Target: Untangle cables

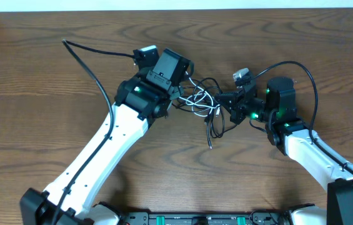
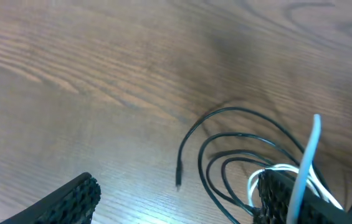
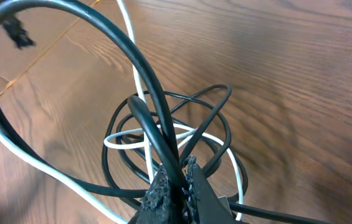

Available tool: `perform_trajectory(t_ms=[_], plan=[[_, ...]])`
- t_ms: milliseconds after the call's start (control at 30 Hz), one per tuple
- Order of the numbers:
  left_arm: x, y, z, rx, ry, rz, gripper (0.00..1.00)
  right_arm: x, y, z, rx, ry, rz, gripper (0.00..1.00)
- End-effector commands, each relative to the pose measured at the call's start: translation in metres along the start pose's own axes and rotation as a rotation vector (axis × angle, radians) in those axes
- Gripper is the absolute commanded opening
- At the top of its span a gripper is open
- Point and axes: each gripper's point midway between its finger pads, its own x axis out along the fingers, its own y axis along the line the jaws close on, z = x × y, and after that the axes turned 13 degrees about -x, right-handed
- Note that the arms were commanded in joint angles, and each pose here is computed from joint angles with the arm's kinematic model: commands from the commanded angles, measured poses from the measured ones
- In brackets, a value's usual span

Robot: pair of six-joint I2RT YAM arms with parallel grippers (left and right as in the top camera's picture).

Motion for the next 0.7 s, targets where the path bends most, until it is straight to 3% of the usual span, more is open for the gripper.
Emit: perform_trajectory(t_ms=[0,133,300,467,667], plan=[[-0.024,-0.008,0.009,0.007,-0.012,-0.107,0.82,0.0,-0.008,0.0,0.003,0.003,-0.028,0.01],[-0.032,-0.035,-0.001,-0.059,0.076,-0.251,0.82,0.0,-0.008,0.0,0.003,0.003,-0.028,0.01],[-0.032,-0.041,-0.005,-0.149,0.114,-0.27,0.83,0.0,-0.008,0.0,0.005,0.005,-0.028,0.01],[-0.032,-0.042,-0.006,-0.142,0.118,-0.275,0.83,0.0,-0.008,0.0,0.005,0.005,-0.028,0.01],[-0.053,-0.085,-0.022,0.155,0.187,-0.536,0.83,0.0,-0.008,0.0,0.004,0.005,-0.028,0.01]])
